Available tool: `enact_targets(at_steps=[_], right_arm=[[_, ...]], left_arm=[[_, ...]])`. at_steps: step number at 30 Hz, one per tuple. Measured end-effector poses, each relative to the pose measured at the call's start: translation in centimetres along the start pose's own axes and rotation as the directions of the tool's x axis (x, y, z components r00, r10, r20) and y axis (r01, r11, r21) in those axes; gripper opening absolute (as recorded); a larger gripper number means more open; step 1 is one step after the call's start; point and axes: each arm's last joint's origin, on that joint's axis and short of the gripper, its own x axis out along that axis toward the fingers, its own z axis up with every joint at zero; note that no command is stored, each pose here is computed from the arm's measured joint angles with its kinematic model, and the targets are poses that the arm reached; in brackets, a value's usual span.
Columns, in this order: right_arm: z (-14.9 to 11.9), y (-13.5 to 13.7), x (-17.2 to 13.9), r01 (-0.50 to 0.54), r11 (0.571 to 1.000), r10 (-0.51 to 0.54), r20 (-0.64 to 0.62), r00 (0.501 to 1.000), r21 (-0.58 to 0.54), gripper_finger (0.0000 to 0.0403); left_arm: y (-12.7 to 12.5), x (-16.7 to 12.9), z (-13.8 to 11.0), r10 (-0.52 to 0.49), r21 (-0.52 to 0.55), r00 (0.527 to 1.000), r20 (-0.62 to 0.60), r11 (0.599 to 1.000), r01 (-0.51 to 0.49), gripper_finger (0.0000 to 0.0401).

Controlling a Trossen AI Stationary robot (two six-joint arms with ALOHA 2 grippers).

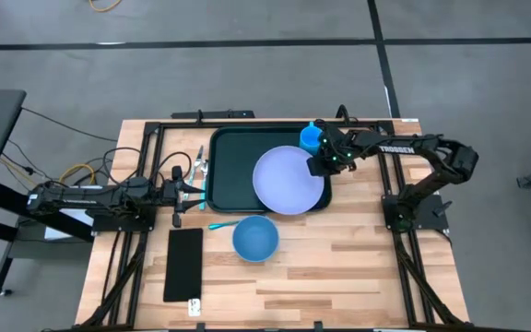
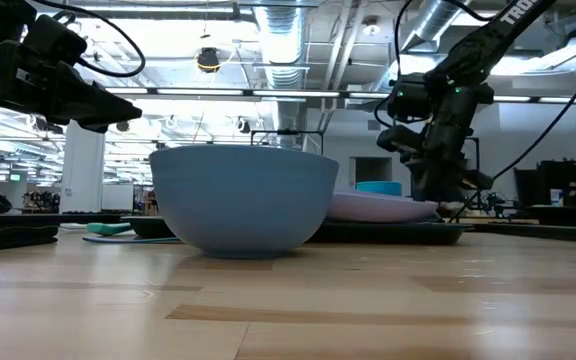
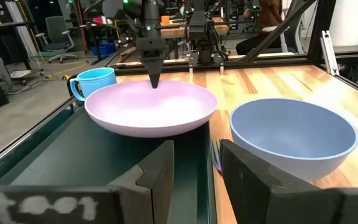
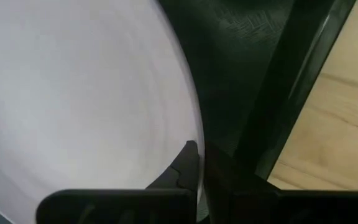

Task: Set up tray
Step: Put the purple plate on the black serving tray to the bottom left of the light blue mug

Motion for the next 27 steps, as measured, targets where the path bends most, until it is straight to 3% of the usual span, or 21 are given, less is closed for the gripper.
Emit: enact_targets(at_steps=[16, 27], right_arm=[[0.26, -0.27, -0.10, 0.012, 1.000, -0.013, 0.017, 1.000, 0.011, 0.0007], [0.26, -0.27, -0.10, 0.012, 1.000, -0.012, 0.017, 1.000, 0.009, 0.0051]], left_arm=[[0.00, 0.00, 0.00, 0.000, 0.000, 1.000, 0.000, 1.000, 0.000, 0.0121], [0.00, 0.00, 0.01, 0.000, 0.000, 1.000, 0.000, 1.000, 0.000, 0.0121]])
